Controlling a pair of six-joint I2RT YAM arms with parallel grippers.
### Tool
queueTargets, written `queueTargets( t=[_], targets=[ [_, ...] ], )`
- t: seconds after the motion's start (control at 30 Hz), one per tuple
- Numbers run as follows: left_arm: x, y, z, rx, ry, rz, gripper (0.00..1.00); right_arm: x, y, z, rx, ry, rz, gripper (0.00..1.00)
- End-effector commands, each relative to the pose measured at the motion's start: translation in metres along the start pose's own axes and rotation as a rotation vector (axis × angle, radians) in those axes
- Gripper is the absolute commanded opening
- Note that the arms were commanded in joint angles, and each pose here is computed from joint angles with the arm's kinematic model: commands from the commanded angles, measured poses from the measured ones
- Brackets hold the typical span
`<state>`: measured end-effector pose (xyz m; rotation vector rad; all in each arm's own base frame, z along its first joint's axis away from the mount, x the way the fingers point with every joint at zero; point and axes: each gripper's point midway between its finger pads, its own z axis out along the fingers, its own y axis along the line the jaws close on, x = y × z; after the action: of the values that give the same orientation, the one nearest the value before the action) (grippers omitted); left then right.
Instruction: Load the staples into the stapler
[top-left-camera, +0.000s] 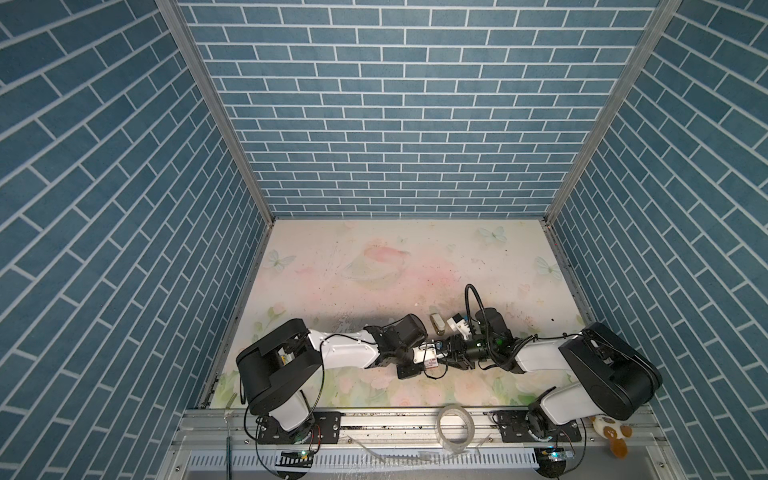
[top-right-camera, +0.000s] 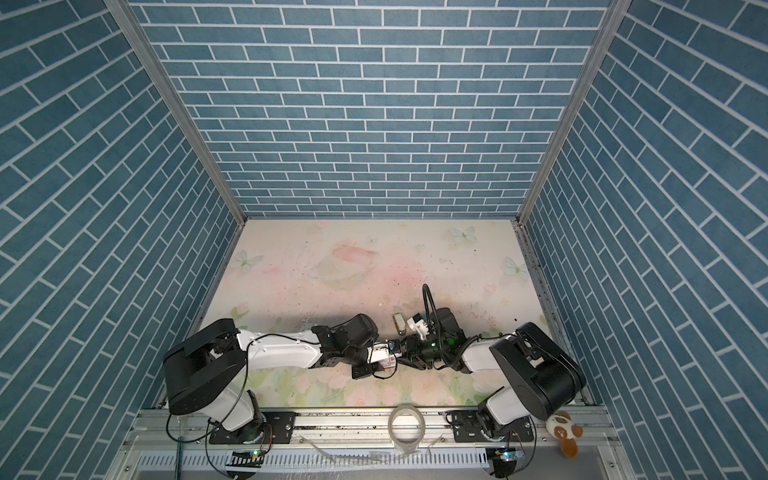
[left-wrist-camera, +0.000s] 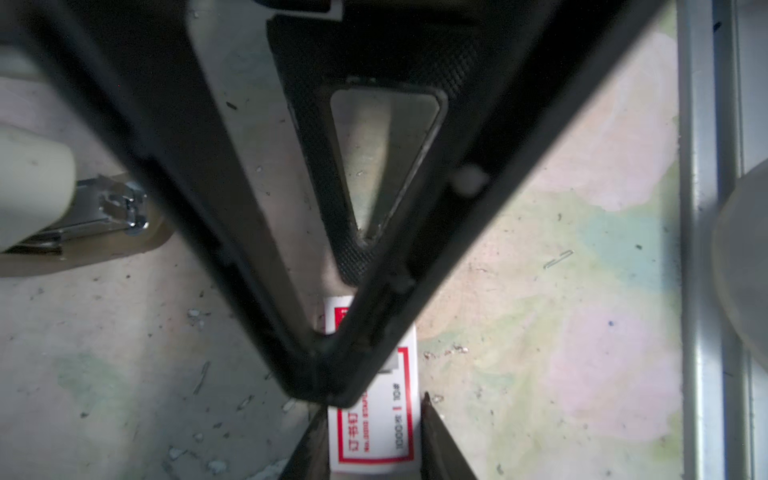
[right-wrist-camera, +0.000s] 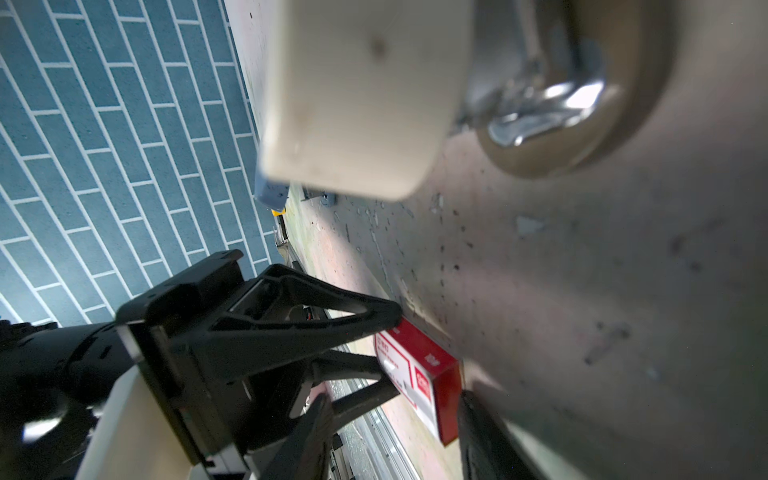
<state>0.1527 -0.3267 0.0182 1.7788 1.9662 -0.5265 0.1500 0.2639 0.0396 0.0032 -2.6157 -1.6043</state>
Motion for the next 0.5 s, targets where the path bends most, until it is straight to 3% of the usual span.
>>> queueTargets(
  t=[0.0,0.47],
  targets=[
    [0.0187,-0.0047,0.0066,0.028,0.070,-0.012,0.35,-0.0008,0.0057,0.0011,-0.027,0.015,0.005,0.49],
    [0.0195,-0.0056,0.0085,0.037,0.078,-0.014,0.34,-0.0002,0.0071,0.0029,-0.055,0.018,0.002,0.48]
  ],
)
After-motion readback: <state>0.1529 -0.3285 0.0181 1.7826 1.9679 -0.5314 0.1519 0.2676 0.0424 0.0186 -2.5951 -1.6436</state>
